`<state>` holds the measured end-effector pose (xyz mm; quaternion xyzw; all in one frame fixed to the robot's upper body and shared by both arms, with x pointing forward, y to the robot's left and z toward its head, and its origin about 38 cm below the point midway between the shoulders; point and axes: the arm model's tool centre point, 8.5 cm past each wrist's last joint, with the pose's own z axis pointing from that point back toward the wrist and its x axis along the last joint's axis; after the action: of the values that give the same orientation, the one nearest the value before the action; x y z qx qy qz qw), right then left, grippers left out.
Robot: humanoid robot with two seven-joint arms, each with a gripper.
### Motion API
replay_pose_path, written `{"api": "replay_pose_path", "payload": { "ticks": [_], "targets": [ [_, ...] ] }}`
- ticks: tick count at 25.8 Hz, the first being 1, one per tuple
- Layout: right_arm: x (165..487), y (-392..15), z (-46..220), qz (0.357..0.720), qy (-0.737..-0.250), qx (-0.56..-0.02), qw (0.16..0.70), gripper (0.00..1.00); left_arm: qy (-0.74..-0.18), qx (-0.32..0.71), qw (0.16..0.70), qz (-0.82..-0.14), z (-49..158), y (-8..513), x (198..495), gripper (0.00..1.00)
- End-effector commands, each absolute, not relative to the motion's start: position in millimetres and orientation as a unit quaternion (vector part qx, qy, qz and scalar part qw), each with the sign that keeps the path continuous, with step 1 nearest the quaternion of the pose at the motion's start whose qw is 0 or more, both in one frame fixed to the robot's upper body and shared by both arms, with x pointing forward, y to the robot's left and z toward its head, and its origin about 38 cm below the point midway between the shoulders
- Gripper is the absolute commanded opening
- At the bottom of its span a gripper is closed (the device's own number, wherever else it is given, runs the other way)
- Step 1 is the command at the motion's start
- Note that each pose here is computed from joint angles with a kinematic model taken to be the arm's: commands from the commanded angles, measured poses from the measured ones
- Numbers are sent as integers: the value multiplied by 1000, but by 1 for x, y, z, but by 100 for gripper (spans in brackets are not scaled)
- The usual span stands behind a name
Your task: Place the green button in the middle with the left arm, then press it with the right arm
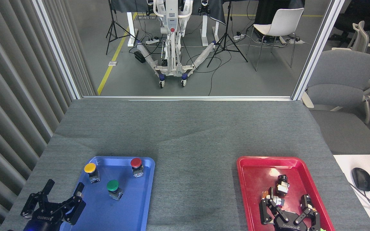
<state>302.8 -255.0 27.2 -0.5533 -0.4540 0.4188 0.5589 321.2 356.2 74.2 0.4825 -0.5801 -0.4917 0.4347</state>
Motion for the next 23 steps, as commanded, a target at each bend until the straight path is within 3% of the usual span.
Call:
{"api": "replay_pose_path", "payload": {
  "ticks": [1,23],
  "targets": [
    [303,-255,27,419,-453,-552,560,100,-580,484,434,-491,76,357,323,100],
    [302,-255,26,420,-453,-552,561,100,-577,486,439,-488,74,359,325,100]
  ]
}}
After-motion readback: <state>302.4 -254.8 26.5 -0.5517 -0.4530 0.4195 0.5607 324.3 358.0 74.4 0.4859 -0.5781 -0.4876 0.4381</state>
